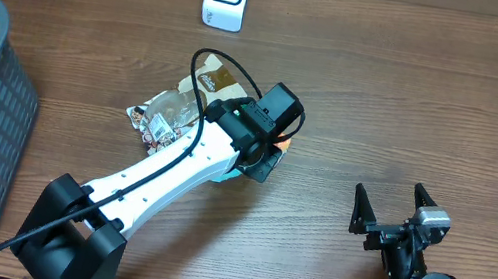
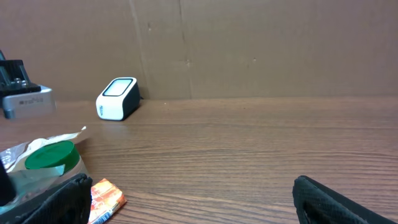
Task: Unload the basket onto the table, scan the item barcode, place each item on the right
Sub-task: 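Place the mint-green pack on the table and withdraw the left gripper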
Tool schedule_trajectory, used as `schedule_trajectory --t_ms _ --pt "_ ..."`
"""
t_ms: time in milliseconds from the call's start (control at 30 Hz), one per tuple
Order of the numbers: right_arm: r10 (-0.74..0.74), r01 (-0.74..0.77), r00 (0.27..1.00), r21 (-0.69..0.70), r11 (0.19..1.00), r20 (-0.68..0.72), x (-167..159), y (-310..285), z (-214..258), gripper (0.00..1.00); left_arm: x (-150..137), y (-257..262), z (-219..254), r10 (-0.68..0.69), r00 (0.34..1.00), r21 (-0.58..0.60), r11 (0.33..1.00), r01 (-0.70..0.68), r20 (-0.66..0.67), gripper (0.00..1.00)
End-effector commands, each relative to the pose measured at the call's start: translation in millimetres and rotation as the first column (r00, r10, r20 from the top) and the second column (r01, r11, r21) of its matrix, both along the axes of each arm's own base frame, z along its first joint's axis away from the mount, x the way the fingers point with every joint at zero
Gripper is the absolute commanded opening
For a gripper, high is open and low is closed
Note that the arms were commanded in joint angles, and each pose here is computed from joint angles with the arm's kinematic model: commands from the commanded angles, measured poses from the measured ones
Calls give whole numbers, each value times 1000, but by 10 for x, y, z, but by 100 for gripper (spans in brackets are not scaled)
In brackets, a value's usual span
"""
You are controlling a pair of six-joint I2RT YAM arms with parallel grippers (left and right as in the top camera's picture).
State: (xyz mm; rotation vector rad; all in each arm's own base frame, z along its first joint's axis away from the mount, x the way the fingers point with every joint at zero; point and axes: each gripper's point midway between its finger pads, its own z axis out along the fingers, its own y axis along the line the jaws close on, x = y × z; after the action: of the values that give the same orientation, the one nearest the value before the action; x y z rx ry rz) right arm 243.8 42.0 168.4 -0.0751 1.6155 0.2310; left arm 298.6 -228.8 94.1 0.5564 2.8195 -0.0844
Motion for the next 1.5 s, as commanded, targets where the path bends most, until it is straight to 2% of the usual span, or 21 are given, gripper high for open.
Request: schedule_trajectory --t_ms 0,33,67,233,367,467,633,733,833,933,1033,1100,1233,1467 --pt "-4 4 1000 -1 1000 0 2 -2 -27 100 38 -27 15 112 994 -39 993 -112 0 46" --pt "-4 4 1000 -1 1000 0 2 -2 -27 100 35 -40 15 118 993 -48 992 -118 -5 53" --pt "-4 4 1000 -1 1000 0 2 -2 -27 100 21 -65 15 113 994 -60 992 -113 -15 56" --pt "-4 4 1000 -1 1000 0 2 -2 -27 100 142 -122 212 124 992 -113 986 -123 0 58" --pt "-4 4 1000 -1 1000 0 2 -2 -27 100 400 -14 740 137 988 -148 981 -126 66 65" --pt "-4 4 1000 -1 1000 0 2 -2 -27 100 623 331 1184 142 982 -141 982 -124 124 68" --pt "-4 4 1000 -1 1000 0 2 -2 -27 100 843 1123 1568 211 963 -103 975 -195 169 73" --pt "-4 4 1000 -1 1000 0 2 -2 -27 100 892 1555 1600 190 970 -114 978 -173 151 81" --pt "-4 4 1000 -1 1000 0 2 -2 -27 100 871 1837 1573 200 973 -152 972 -182 114 82" --pt "-4 4 1000 -1 1000 0 2 -2 -27 100 882 2251 1581 295 951 -205 941 -271 96 84" --pt "-4 4 1000 -1 1000 0 2 -2 -27 100 897 2539 1605 328 938 -223 928 -298 114 86" --pt "-4 4 1000 -1 1000 0 2 -2 -27 100 888 2661 1607 338 933 -216 927 -308 121 88" --pt "-4 4 1000 -1 1000 0 2 -2 -27 100 882 2716 1604 352 928 -213 922 -323 121 100" --pt "-4 4 1000 -1 1000 0 2 -2 -27 100 883 2714 1604 352 928 -212 923 -322 122 100"
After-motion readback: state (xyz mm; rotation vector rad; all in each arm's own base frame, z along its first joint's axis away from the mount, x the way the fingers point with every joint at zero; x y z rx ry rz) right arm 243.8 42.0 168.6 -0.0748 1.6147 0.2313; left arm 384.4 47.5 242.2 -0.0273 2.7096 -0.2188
